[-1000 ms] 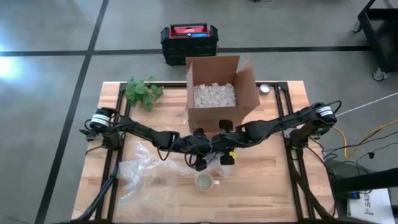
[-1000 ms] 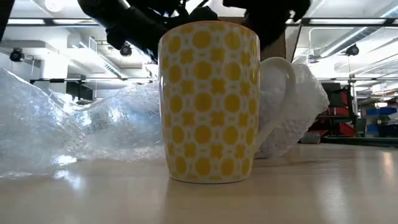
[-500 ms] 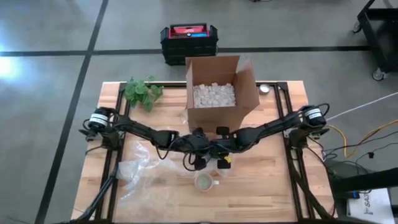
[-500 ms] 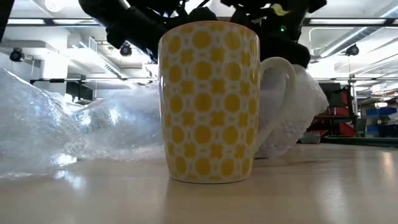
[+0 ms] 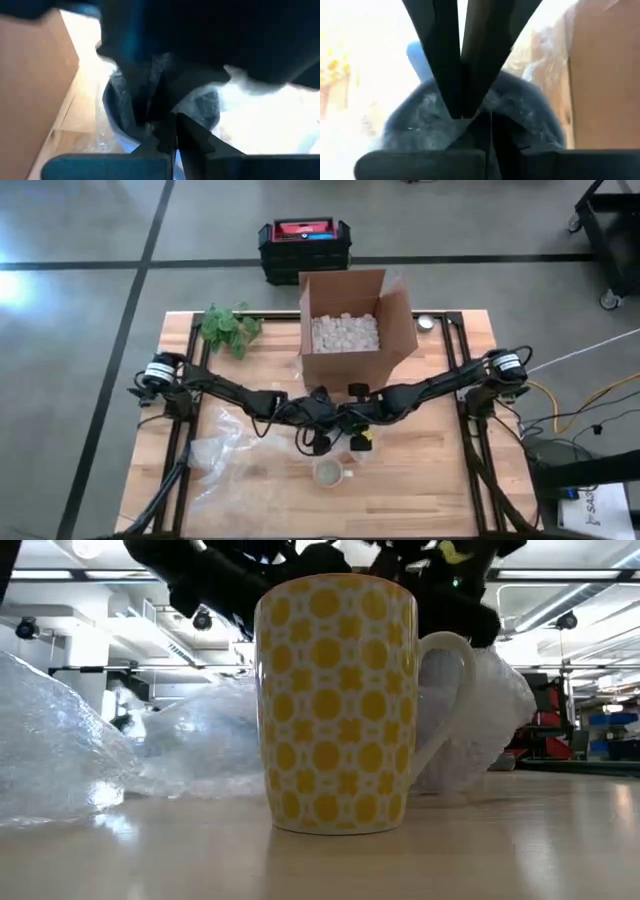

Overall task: Wrap mug
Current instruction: Wrap the purple mug with bubble wrap

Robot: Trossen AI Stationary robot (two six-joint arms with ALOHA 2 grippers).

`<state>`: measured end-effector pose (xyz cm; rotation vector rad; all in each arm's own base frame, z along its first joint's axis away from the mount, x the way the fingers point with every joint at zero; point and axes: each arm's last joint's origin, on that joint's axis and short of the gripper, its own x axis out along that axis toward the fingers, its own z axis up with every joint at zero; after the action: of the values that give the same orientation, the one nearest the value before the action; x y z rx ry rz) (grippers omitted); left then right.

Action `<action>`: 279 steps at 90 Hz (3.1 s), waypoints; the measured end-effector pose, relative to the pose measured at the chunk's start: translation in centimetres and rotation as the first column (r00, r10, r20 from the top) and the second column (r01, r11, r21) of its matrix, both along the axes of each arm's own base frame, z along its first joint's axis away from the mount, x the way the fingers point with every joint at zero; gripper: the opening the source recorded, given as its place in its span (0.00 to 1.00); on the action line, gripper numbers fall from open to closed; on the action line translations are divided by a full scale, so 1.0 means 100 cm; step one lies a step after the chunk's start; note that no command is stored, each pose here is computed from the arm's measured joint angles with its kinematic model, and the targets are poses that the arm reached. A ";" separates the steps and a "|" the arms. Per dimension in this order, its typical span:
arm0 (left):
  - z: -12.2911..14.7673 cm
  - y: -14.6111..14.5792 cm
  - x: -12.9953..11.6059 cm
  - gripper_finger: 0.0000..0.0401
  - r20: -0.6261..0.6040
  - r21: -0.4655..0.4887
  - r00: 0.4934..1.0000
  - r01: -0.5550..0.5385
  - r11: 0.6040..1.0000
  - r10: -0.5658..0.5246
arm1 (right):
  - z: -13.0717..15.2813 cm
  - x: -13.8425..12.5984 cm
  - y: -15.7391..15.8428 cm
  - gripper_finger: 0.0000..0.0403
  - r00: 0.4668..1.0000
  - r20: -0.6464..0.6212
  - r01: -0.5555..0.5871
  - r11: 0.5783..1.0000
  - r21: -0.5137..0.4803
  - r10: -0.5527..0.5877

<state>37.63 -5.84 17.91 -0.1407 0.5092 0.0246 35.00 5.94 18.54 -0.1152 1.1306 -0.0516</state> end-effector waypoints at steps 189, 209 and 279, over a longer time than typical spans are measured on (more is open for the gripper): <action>-0.009 0.011 0.009 0.00 0.020 0.026 0.999 -0.042 0.999 0.042 | -0.014 -0.010 0.002 0.01 1.000 0.014 -0.027 0.998 0.054 0.026; -0.015 0.011 0.010 0.00 -0.001 0.023 0.999 -0.040 0.999 0.040 | 0.026 -0.013 0.001 0.01 0.999 -0.018 -0.029 0.998 0.049 0.030; -0.009 0.011 0.008 0.00 0.020 0.017 0.999 -0.038 0.999 0.038 | -0.006 -0.017 0.001 0.01 0.997 -0.070 0.012 1.000 0.007 -0.012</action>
<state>38.46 -4.74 16.97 -0.1336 0.4868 0.0645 33.35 6.04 17.93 -0.1039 1.2015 -0.0543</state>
